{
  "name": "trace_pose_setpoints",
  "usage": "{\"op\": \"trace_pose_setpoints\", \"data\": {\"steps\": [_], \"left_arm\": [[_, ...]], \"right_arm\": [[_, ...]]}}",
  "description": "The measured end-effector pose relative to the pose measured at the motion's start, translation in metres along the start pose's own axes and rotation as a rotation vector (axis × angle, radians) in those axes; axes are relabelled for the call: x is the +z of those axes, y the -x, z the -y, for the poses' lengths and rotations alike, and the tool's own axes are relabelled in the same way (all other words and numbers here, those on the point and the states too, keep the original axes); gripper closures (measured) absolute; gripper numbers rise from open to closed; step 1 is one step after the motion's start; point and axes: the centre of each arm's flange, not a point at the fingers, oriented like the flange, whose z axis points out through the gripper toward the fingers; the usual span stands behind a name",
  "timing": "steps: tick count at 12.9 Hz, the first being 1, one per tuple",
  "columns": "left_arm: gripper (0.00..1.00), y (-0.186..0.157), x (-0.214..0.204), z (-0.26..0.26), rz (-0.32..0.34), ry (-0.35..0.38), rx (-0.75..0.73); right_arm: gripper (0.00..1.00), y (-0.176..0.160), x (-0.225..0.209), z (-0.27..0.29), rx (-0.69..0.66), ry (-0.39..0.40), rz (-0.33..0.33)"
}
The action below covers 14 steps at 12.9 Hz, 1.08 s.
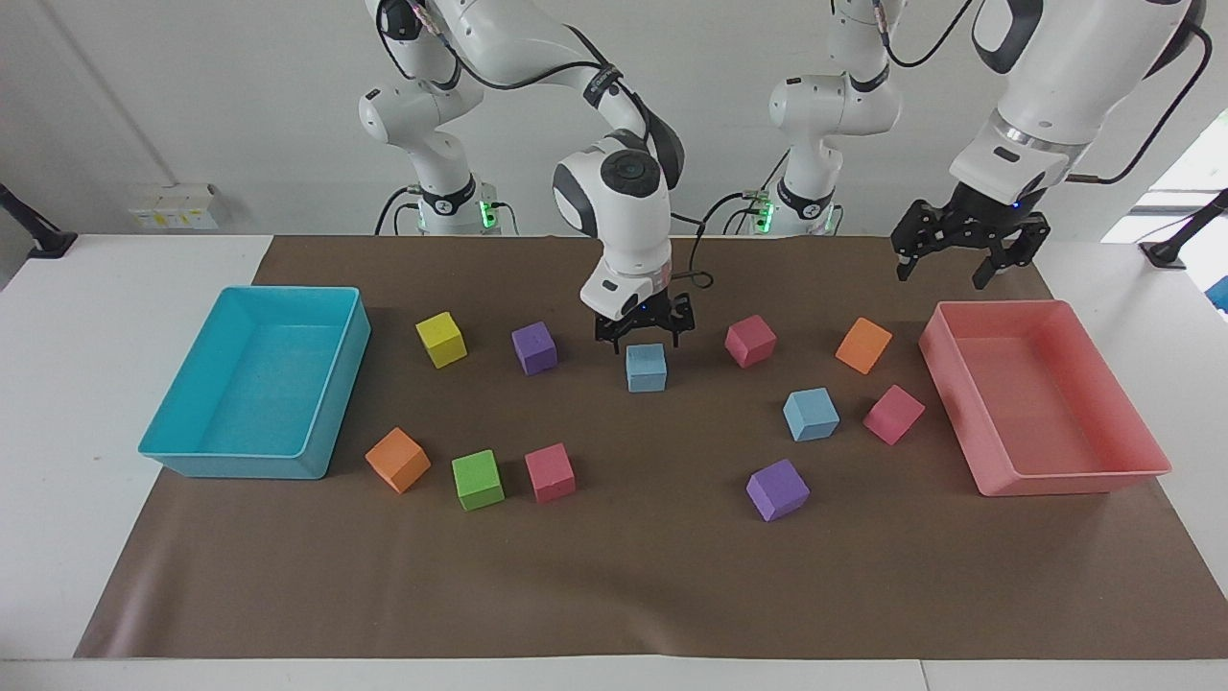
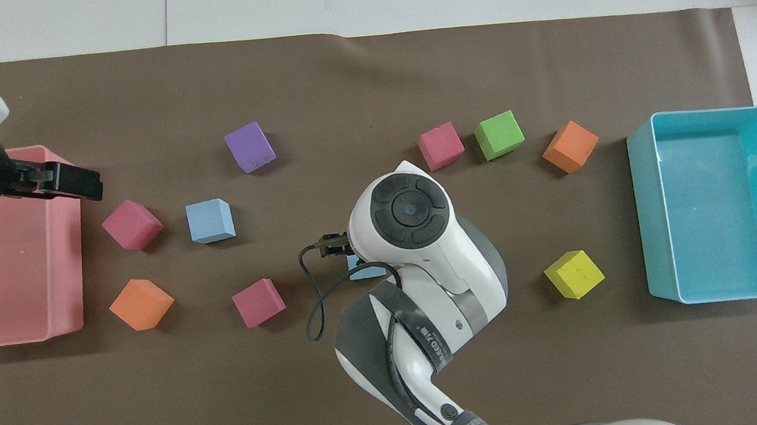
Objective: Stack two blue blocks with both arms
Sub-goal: 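Withdraw the right gripper while the left gripper reaches the other blue cube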
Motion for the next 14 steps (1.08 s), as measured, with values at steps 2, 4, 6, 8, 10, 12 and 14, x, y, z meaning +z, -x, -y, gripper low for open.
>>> {"op": "trace_pose_setpoints", "data": {"steps": [2,4,6,8,10,12,14], "left_arm": [[0.00,-0.005,0.025,-0.006,-0.005,-0.003,0.004],[0.00,-0.006,0.049,-0.008,-0.007,-0.003,-0.005],[0.00,-0.005,0.075,-0.007,-0.001,-0.003,-0.033],[0.00,-0.003,0.101,-0.008,-0.008,-0.003,-0.047],[0.00,-0.001,0.128,-0.015,-0.034,-0.002,-0.061],[0.00,0.001,0.157,-0.026,-0.040,0.000,-0.064],[0.00,-0.004,0.185,-0.033,-0.041,-0.003,-0.058]], "right_arm": [[0.00,-0.015,-0.007,-0.028,-0.055,-0.094,0.029],[0.00,-0.030,-0.005,-0.061,-0.146,-0.126,0.029],[0.08,-0.038,-0.002,-0.086,-0.224,-0.184,0.032],[0.27,-0.045,0.005,-0.118,-0.280,-0.269,0.029],[0.55,-0.047,0.012,-0.144,-0.301,-0.316,0.035],[0.77,-0.042,0.024,-0.154,-0.281,-0.383,0.044],[0.99,-0.037,0.036,-0.163,-0.278,-0.406,0.058]]}}
